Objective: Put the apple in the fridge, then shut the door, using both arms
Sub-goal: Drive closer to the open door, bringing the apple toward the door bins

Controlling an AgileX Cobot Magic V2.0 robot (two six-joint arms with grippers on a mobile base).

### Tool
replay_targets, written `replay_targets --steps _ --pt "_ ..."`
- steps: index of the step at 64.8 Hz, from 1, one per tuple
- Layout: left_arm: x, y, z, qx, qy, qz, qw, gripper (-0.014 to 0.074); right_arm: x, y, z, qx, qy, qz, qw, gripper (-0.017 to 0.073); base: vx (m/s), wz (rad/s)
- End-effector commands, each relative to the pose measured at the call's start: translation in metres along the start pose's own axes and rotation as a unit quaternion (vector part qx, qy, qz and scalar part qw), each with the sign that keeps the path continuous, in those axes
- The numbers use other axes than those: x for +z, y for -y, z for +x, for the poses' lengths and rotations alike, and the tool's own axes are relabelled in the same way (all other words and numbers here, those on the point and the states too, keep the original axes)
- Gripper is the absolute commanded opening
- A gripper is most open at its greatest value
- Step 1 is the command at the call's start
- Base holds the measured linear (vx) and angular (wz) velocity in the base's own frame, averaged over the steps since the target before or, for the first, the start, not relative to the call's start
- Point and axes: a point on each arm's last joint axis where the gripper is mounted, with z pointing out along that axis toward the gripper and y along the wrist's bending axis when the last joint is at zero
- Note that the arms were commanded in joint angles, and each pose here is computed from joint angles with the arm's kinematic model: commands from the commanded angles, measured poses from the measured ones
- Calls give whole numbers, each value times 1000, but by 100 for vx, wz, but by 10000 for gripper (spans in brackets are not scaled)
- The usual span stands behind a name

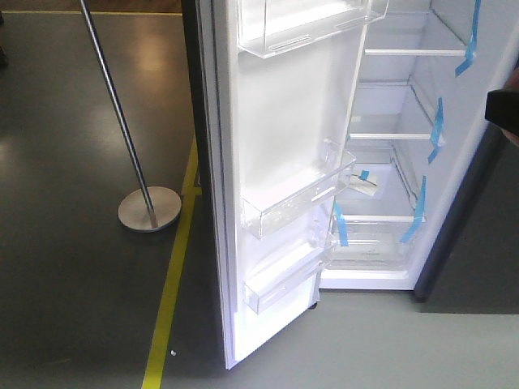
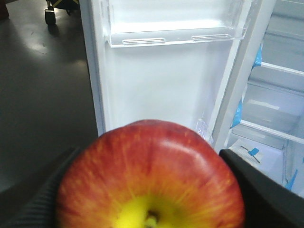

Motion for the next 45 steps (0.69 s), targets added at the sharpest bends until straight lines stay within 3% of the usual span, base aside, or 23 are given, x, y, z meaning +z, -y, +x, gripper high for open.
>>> replay_targets --steps 1,45 --pt "-2 0 -14 -7 53 6 999 -6 -7 0 -14 4 51 15 999 59 14 -3" --pt "-2 0 -14 -7 53 6 999 -6 -7 0 -14 4 51 15 999 59 12 -6"
